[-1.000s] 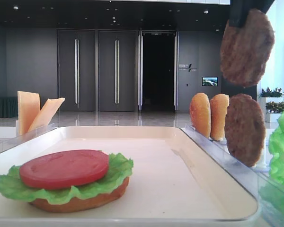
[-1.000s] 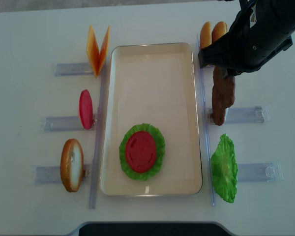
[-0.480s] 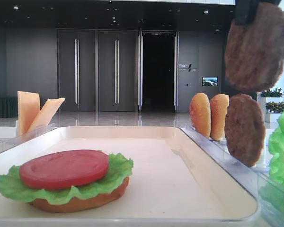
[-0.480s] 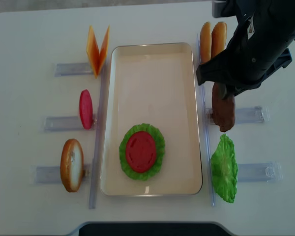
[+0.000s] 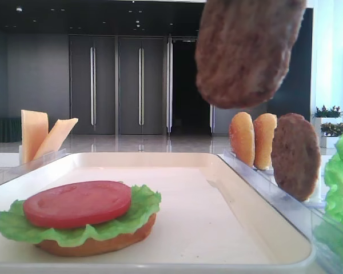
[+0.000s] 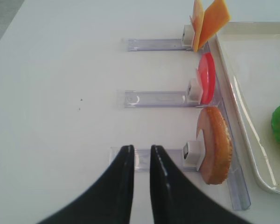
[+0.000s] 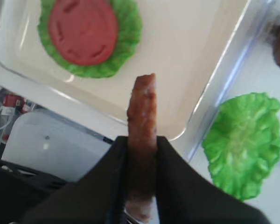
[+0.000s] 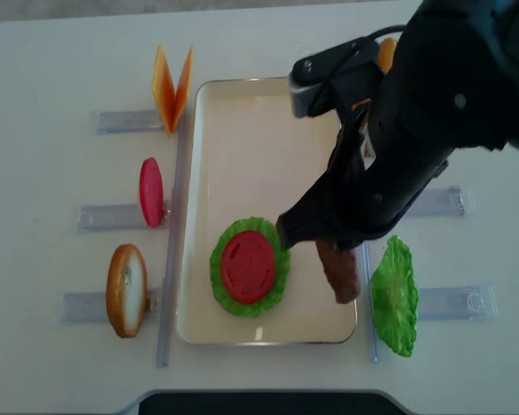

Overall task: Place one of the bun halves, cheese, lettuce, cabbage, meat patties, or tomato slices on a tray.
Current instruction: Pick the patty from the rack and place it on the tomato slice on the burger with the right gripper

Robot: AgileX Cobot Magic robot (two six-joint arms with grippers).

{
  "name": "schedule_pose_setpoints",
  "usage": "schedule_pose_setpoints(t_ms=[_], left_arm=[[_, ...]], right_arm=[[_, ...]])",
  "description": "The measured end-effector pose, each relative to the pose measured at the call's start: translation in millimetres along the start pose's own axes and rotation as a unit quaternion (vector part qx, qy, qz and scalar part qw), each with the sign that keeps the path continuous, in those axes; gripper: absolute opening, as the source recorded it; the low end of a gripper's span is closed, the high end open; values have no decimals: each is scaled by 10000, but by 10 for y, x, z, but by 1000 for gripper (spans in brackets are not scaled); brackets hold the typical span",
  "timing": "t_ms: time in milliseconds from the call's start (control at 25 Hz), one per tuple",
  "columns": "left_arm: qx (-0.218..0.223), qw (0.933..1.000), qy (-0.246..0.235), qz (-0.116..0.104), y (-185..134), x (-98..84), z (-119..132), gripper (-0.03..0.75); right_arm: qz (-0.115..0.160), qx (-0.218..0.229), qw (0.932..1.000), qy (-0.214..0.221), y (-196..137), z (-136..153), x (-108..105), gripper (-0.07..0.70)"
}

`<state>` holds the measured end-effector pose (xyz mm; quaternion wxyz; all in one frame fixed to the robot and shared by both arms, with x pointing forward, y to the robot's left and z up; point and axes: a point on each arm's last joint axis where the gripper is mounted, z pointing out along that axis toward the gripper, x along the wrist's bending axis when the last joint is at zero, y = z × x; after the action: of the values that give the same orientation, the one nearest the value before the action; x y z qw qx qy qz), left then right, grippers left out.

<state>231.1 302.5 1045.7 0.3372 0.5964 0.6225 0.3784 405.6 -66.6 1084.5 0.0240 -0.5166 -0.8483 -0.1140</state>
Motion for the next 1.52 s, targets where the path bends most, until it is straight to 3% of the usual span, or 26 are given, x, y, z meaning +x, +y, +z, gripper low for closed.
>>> schedule_pose_setpoints(t_ms=[160, 400, 520, 600, 680, 800, 920, 1120, 1360, 1520], left_arm=[[0, 10000, 0, 0, 0, 0, 0, 93], [0, 10000, 0, 0, 0, 0, 0, 93], [0, 10000, 0, 0, 0, 0, 0, 93], [0, 10000, 0, 0, 0, 0, 0, 93], [0, 10000, 0, 0, 0, 0, 0, 93], [0, 10000, 0, 0, 0, 0, 0, 93], [0, 10000, 0, 0, 0, 0, 0, 93], [0, 10000, 0, 0, 0, 0, 0, 93], [0, 10000, 0, 0, 0, 0, 0, 93], [0, 10000, 0, 0, 0, 0, 0, 93]], right_arm=[[-313, 160, 9991, 255, -135, 11, 237, 146], [-463, 131, 9977, 475, -151, 17, 300, 146], [-693, 129, 9912, 1120, -165, 96, 366, 146], [-792, 94, 9818, 1722, -170, 168, 401, 146], [-950, 29, 9676, 2339, -155, 218, 422, 146], [-979, -142, 9397, 3275, -82, 254, 420, 146], [-873, -500, 9164, 3873, 32, 305, 338, 146], [-754, -607, 9010, 4230, 203, 519, 181, 146], [-485, -717, 8698, 4857, 445, 807, -19, 146], [-296, -769, 8649, 4951, 560, 1018, -204, 146]])
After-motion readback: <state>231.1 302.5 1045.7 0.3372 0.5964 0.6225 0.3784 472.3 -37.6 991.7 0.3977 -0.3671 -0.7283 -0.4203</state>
